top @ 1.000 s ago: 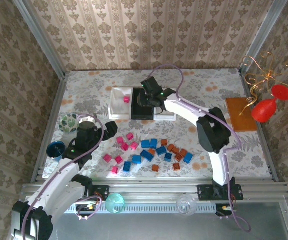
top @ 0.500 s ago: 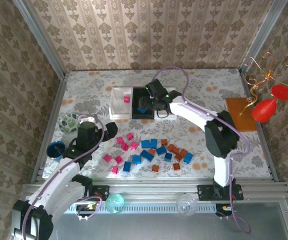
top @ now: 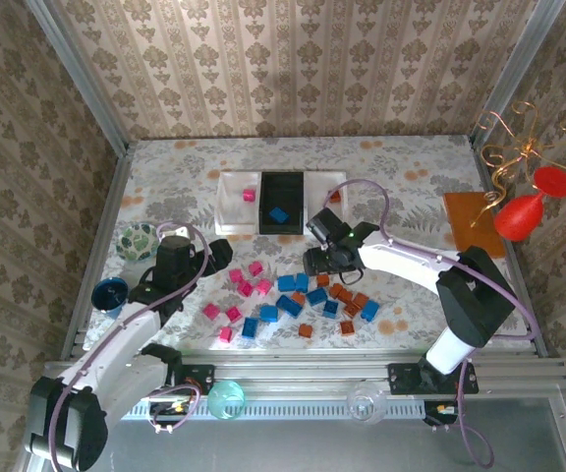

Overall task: Sort the legos into containers by color
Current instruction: Pick up the lego from the center of the table, then place the lego in the container.

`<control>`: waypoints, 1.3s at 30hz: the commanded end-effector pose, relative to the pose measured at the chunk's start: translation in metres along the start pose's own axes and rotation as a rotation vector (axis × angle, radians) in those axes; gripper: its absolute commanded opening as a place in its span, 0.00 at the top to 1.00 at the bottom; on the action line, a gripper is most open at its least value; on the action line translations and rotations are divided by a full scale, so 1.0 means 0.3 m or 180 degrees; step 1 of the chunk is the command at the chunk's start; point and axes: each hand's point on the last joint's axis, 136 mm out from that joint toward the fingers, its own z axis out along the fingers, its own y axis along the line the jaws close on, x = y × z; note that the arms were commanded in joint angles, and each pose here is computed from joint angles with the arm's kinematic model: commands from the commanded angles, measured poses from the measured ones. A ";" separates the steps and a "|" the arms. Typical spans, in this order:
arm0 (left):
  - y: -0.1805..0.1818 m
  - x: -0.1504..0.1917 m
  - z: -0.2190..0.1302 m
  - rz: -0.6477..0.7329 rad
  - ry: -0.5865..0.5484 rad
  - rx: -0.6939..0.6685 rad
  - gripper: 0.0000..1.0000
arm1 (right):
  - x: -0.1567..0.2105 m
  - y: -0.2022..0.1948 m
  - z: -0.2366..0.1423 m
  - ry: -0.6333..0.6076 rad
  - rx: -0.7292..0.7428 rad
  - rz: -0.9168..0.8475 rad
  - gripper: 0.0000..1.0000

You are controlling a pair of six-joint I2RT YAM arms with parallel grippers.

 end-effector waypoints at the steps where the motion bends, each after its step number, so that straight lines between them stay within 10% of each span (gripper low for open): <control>1: -0.015 -0.019 -0.002 -0.0060 -0.0053 0.0080 0.00 | 0.063 0.015 0.020 0.0222 -0.0060 -0.0054 0.31; 25: -0.009 -0.023 -0.015 -0.0067 -0.0052 0.0075 0.00 | 0.102 -0.012 0.083 0.0319 0.0149 -0.0190 0.67; 39: -0.051 -0.027 0.007 -0.0061 0.0060 0.0212 0.00 | -0.380 -0.155 -0.150 -0.0978 0.0192 0.0459 0.74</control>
